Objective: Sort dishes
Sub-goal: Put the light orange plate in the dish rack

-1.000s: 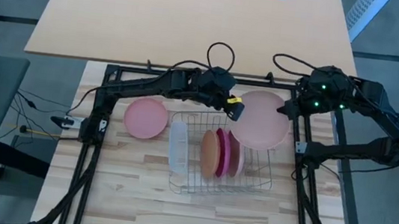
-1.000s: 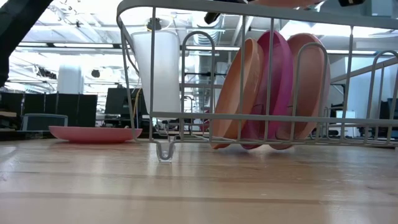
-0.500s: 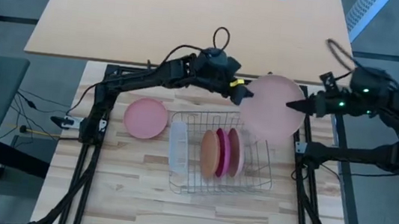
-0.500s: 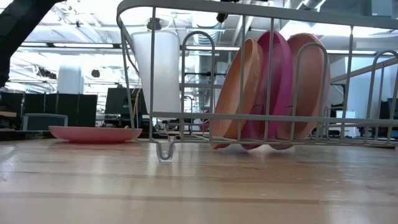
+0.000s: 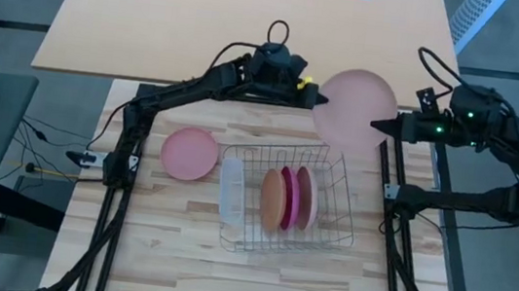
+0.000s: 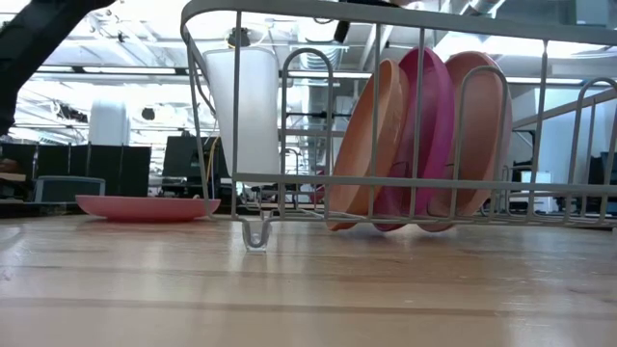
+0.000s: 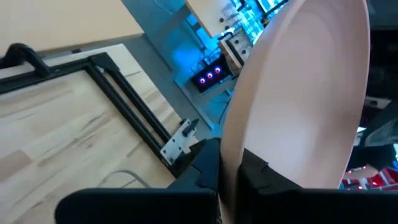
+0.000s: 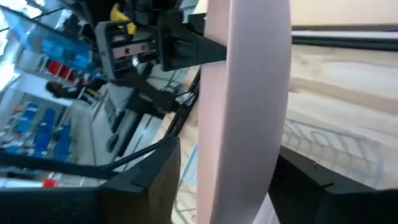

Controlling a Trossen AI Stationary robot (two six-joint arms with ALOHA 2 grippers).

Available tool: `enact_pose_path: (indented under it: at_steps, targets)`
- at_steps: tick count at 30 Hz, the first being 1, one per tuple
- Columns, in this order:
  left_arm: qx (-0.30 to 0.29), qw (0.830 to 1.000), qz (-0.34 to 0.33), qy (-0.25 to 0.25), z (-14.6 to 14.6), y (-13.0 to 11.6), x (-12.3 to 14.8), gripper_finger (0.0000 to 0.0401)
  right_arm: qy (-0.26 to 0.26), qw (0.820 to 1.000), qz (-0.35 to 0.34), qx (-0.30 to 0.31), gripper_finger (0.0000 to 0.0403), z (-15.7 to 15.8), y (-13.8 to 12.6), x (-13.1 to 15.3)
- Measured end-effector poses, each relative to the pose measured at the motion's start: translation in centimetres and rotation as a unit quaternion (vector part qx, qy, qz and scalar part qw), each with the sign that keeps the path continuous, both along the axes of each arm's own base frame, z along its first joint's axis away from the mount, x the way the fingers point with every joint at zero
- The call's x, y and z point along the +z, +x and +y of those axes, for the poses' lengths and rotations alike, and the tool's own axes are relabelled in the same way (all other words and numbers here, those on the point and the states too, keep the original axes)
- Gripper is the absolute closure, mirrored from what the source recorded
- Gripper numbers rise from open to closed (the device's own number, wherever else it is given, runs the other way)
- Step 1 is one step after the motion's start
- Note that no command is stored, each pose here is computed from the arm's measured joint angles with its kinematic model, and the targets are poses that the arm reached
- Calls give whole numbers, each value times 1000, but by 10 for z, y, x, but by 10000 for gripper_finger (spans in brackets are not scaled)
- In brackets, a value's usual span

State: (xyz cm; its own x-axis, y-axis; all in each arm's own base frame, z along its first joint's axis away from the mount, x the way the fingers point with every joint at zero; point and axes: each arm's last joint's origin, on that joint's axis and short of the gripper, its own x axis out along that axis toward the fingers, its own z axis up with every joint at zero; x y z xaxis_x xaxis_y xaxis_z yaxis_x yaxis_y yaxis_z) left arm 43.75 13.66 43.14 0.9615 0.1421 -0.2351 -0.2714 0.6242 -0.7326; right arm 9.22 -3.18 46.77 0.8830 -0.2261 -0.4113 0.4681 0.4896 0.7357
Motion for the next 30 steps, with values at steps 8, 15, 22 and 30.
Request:
enact_pose_path:
  at_steps: [8, 15, 22, 30]
  targets:
    - [2, 1000, 3, -27, 4, -2, -1, 388, 13, 999, 31, -17, 271, -3, 4, -6]
    - [-2, 1000, 15, -28, -7, 1, -3, 384, 29, 997, 65, -20, 327, -4, 7, -12]
    - [-16, 998, 15, -63, -14, 2, -4, 347, 38, 995, 89, -20, 335, -3, 5, -16]
    - [-102, 986, 8, -129, -20, 3, -2, 257, 55, 994, 93, -23, 338, -1, 1, -17]
